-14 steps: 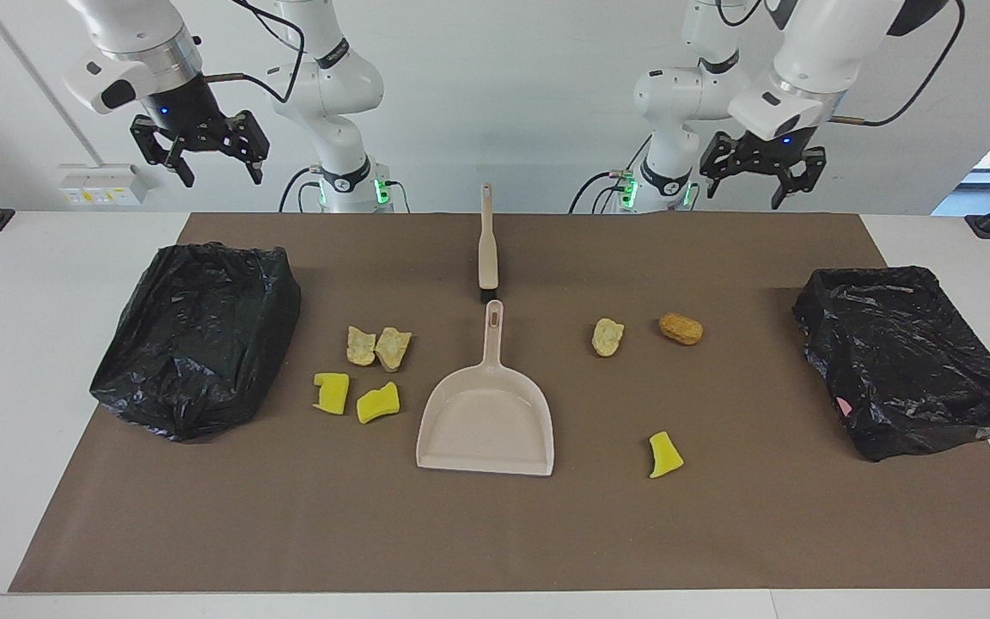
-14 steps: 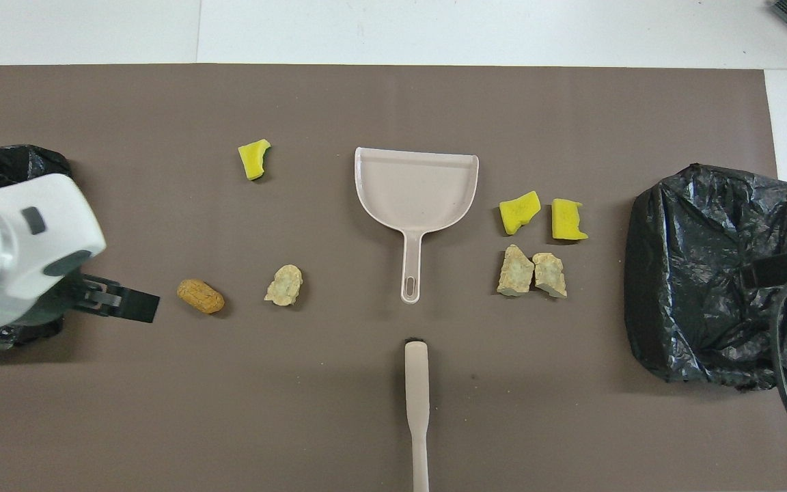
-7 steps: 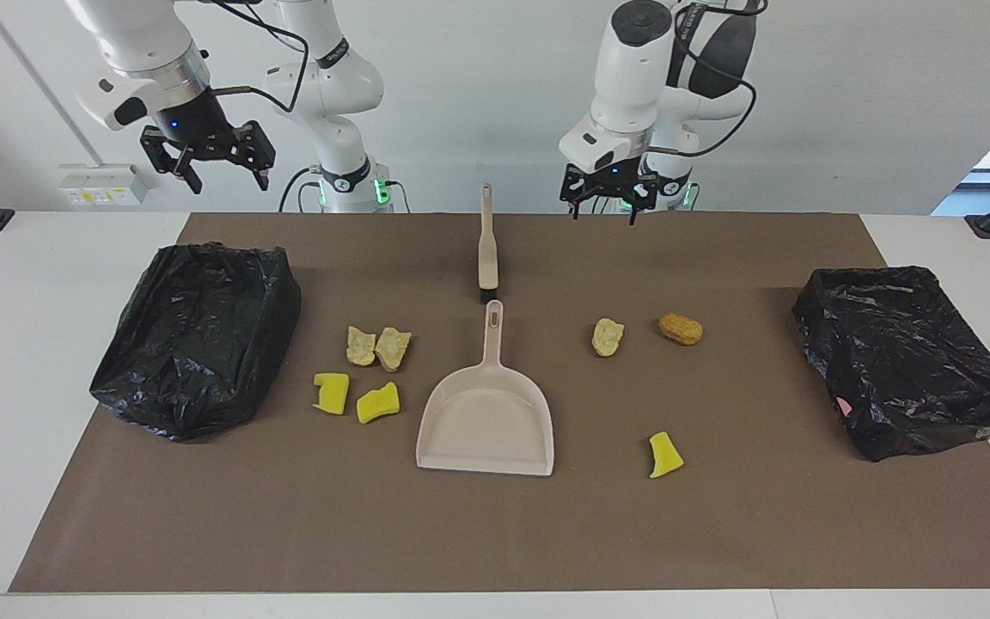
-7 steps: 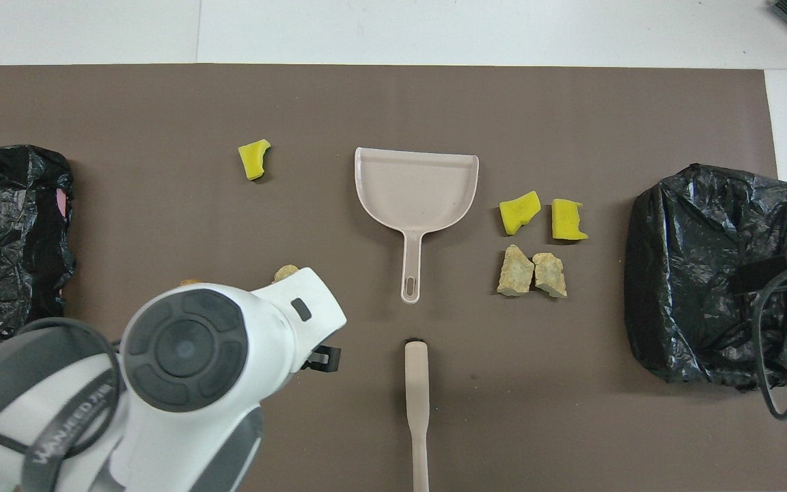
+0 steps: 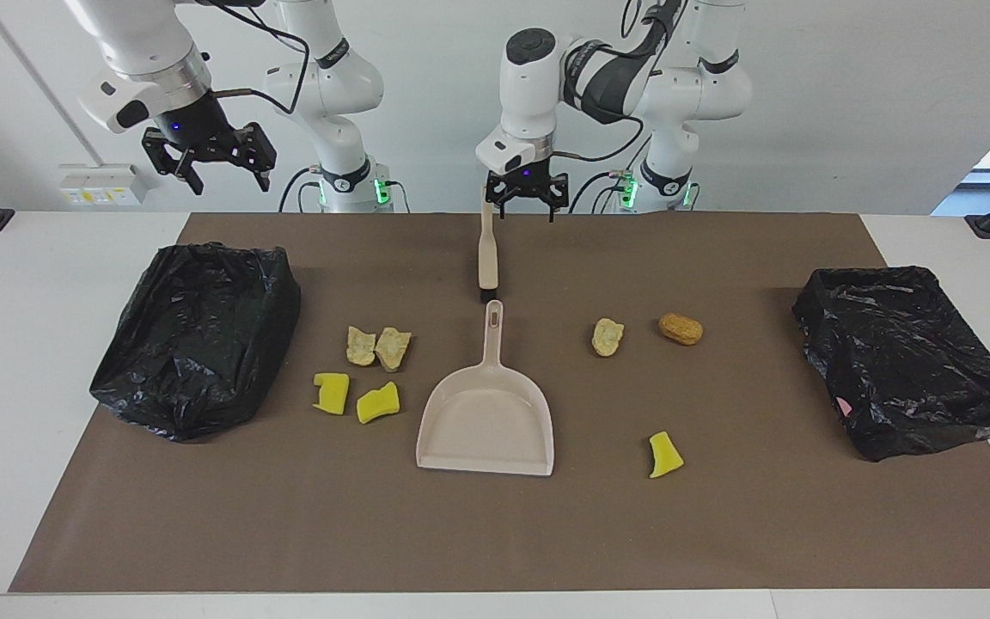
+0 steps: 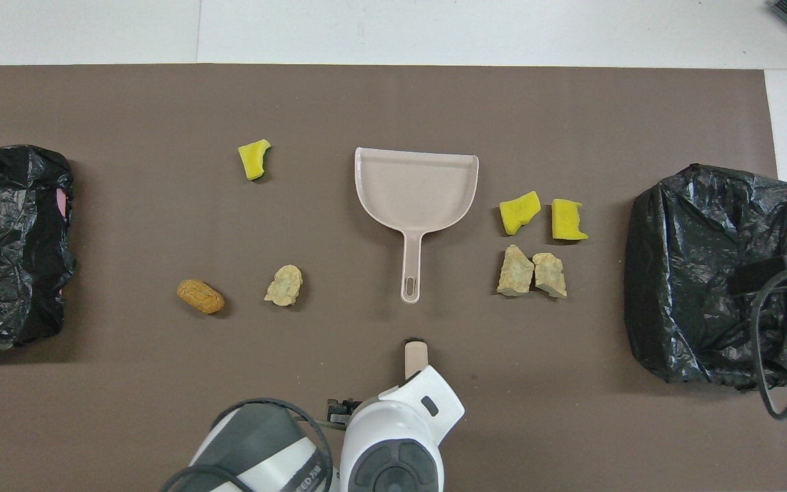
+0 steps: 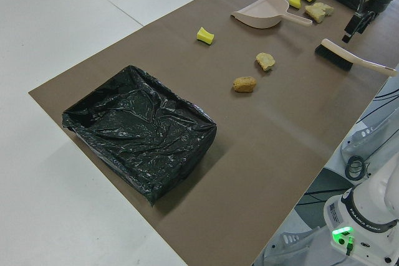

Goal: Sweep and dump trash in bin

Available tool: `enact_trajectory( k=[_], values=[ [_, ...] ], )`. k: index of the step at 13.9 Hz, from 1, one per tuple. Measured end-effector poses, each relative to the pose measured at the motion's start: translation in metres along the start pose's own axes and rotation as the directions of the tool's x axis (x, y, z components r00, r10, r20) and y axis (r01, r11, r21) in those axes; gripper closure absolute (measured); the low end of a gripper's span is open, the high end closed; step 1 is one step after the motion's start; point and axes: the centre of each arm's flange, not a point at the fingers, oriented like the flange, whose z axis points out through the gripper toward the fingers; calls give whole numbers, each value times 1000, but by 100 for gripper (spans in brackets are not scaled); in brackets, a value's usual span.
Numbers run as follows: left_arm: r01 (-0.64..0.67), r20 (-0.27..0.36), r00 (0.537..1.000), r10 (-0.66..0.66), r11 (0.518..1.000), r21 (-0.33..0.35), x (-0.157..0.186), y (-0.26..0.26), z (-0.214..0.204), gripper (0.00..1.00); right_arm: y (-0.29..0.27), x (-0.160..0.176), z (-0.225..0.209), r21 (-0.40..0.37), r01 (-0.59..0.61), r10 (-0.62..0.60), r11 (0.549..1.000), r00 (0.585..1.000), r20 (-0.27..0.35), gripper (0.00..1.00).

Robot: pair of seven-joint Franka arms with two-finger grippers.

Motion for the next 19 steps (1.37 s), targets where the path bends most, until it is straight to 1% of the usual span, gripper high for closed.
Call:
enact_trajectory(
  k=[2,4,6,11,15,16,19],
  values=[
    [15,6,1000,-15,1000,-10,-19,16,22,0,0,0,1,0,0,0,1000,1000,3,0],
    [48,19,999,-47,999,-19,-31,27,34,0,1,0,4,1,-1,1,1000,1000,10,0],
    [61,48,997,-60,998,-19,-37,32,43,0,2,0,6,1,-4,4,1000,1000,12,0],
    [29,136,990,-25,999,-30,-54,42,78,0,3,0,7,2,-5,5,1000,1000,15,0],
    [21,150,989,-16,999,-31,-57,45,81,0,2,0,7,2,-3,3,1000,1000,16,0],
    [20,150,989,-15,999,-32,-58,45,81,7,1,0,7,1,-2,1,1000,1000,14,0],
    [20,149,989,-15,999,-32,-58,46,81,51,0,5,3,-3,-4,4,1000,1000,-17,0]
  ],
)
